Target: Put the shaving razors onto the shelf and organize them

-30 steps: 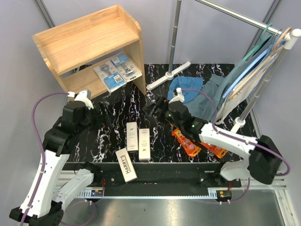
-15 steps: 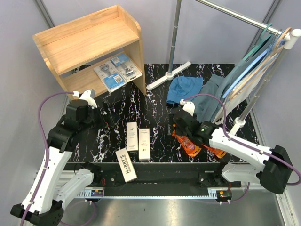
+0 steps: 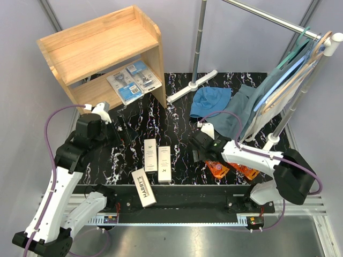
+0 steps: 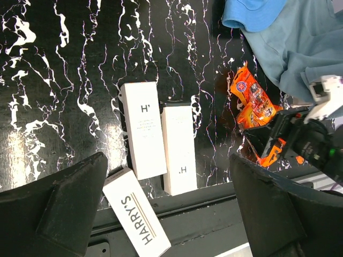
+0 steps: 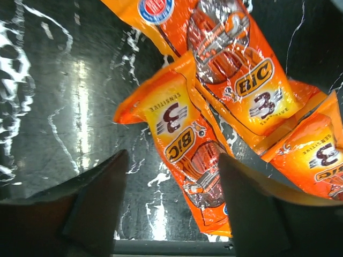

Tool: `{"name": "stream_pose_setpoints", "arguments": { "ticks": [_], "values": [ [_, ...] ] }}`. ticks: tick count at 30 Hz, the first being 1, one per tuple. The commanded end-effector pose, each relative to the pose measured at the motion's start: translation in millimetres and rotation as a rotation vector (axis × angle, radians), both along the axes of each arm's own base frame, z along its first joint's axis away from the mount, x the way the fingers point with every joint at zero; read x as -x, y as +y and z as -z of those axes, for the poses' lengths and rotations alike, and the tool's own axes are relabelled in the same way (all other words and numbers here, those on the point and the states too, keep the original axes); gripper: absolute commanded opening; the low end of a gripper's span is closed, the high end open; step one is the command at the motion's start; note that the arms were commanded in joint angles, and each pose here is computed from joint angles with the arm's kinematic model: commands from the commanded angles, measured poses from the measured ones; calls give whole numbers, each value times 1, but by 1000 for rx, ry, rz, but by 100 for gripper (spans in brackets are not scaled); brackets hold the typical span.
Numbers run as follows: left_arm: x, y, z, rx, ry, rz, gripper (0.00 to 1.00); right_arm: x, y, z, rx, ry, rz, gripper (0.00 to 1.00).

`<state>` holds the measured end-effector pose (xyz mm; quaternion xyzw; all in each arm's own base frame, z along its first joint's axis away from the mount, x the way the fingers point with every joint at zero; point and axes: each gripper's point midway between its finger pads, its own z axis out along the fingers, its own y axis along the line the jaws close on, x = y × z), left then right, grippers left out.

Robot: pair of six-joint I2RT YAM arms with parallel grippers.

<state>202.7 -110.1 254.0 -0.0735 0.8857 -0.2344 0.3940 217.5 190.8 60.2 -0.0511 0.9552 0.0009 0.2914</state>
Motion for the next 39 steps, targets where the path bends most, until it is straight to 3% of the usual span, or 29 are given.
{"name": "stream_pose_setpoints", "arguments": {
  "ticks": [1, 2, 6, 16, 20, 27, 39],
  "values": [
    [-6, -6, -7, 25, -44, 25, 99, 7, -4, 16, 38, 49, 17, 69],
    [-6, -6, -6, 23, -43, 26, 99, 8, -5, 18, 43, 52, 22, 63],
    [-7, -8, -7, 25, -44, 30, 99, 10, -10, 28, 76, 71, 39, 58],
    [-7, -12, -10, 39, -49, 58, 99, 12, -11, 45, 107, 109, 51, 15],
    [-7, -12, -13, 32, -57, 64, 99, 12, -10, 42, 98, 102, 45, 8],
    [-8, -18, -13, 45, -54, 94, 99, 8, -4, 29, 60, 73, 33, 3],
    [-8, -45, -7, 150, -24, 176, 99, -10, 50, -55, -195, -40, -50, 1]
  ]
}}
